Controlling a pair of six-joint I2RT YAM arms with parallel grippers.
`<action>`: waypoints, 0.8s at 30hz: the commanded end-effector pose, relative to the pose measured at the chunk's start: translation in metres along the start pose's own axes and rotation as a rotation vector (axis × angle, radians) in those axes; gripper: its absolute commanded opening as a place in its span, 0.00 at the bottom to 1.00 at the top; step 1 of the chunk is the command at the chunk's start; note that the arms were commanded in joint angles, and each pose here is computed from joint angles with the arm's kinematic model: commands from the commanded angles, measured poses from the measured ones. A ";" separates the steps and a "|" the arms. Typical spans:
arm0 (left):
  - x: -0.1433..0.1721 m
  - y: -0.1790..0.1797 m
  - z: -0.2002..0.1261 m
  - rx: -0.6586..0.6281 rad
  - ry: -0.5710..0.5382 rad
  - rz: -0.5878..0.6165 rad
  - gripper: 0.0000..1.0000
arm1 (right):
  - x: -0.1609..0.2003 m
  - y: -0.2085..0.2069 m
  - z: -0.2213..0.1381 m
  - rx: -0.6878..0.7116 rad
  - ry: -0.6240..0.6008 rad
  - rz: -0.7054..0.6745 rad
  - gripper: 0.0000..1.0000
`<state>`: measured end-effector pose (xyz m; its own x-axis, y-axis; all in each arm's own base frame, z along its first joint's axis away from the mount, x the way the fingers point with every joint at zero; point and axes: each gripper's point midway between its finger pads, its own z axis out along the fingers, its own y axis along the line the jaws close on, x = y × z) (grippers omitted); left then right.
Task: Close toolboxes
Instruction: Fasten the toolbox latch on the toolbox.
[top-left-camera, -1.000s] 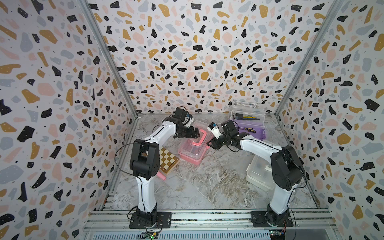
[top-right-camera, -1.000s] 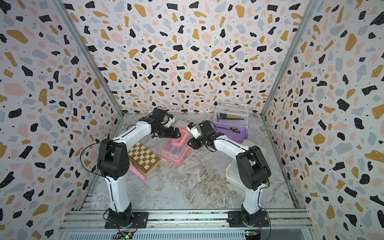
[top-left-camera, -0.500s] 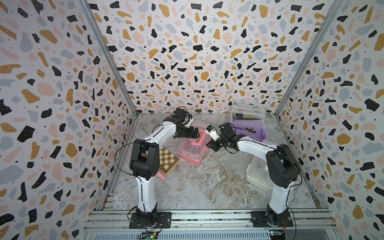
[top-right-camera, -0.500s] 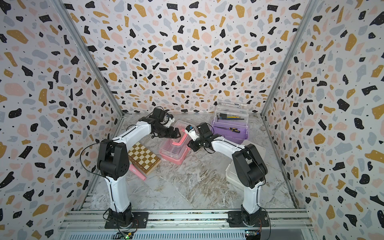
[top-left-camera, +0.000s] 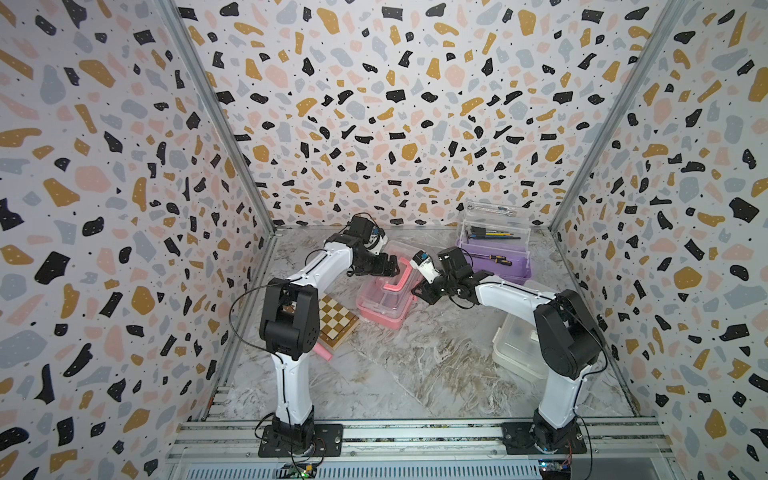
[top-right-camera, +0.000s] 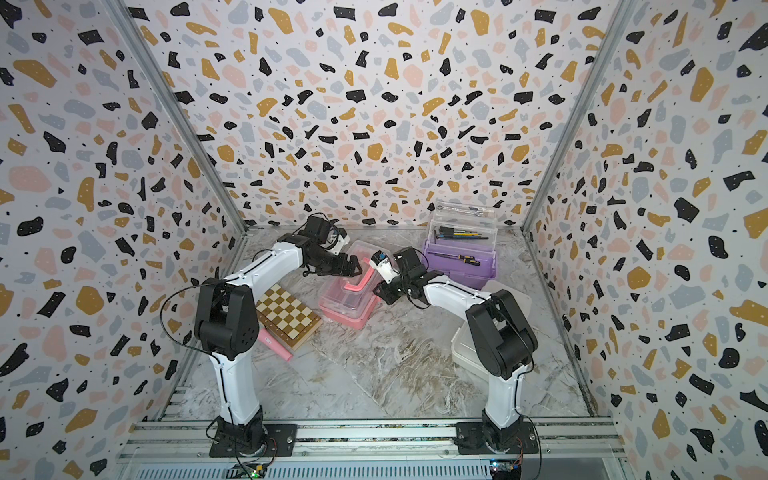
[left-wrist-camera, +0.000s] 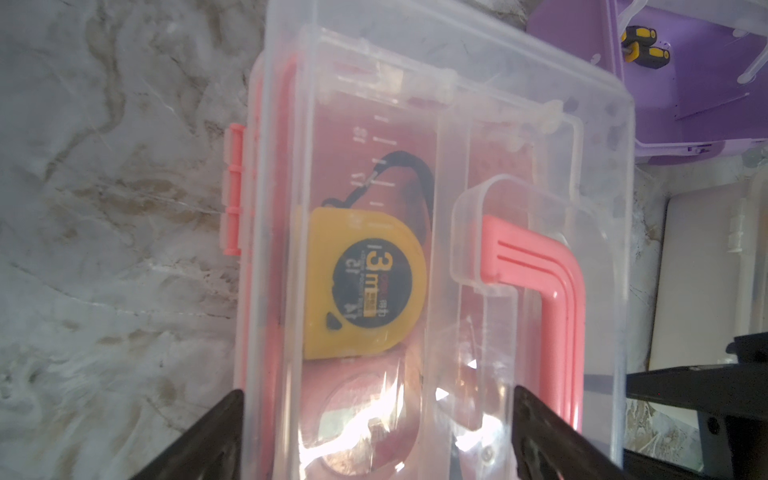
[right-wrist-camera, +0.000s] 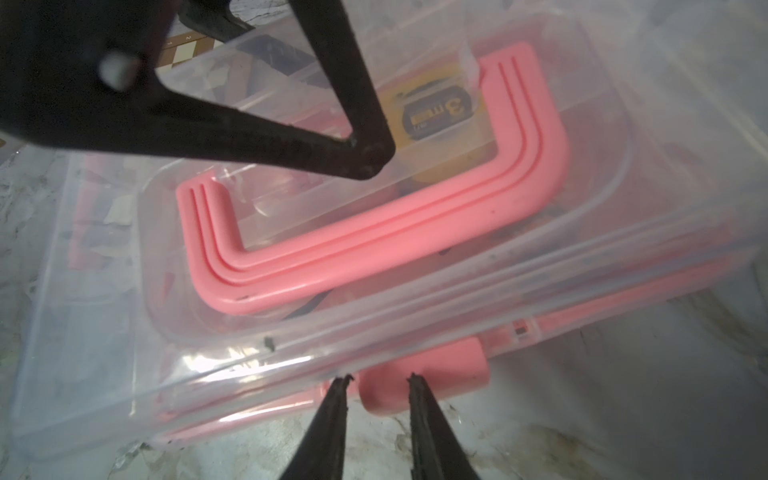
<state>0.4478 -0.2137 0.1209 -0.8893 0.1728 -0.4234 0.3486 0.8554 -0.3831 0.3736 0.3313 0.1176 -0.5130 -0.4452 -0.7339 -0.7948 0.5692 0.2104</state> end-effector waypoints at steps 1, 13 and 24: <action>0.038 -0.015 0.006 0.086 0.164 -0.113 0.96 | -0.019 0.006 -0.027 0.013 -0.053 0.022 0.34; -0.007 -0.026 -0.024 0.133 0.063 -0.142 0.99 | -0.022 -0.022 -0.067 0.098 -0.173 0.365 0.45; -0.028 -0.025 -0.026 0.175 0.018 -0.199 0.99 | 0.004 -0.048 -0.055 0.202 -0.156 0.945 0.46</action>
<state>0.4527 -0.2214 0.1637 -0.9435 0.0392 -0.3290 0.2268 0.8002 -0.5552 0.3869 0.2657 0.1427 -0.8277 0.1807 -0.5313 -0.1955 0.7946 0.5748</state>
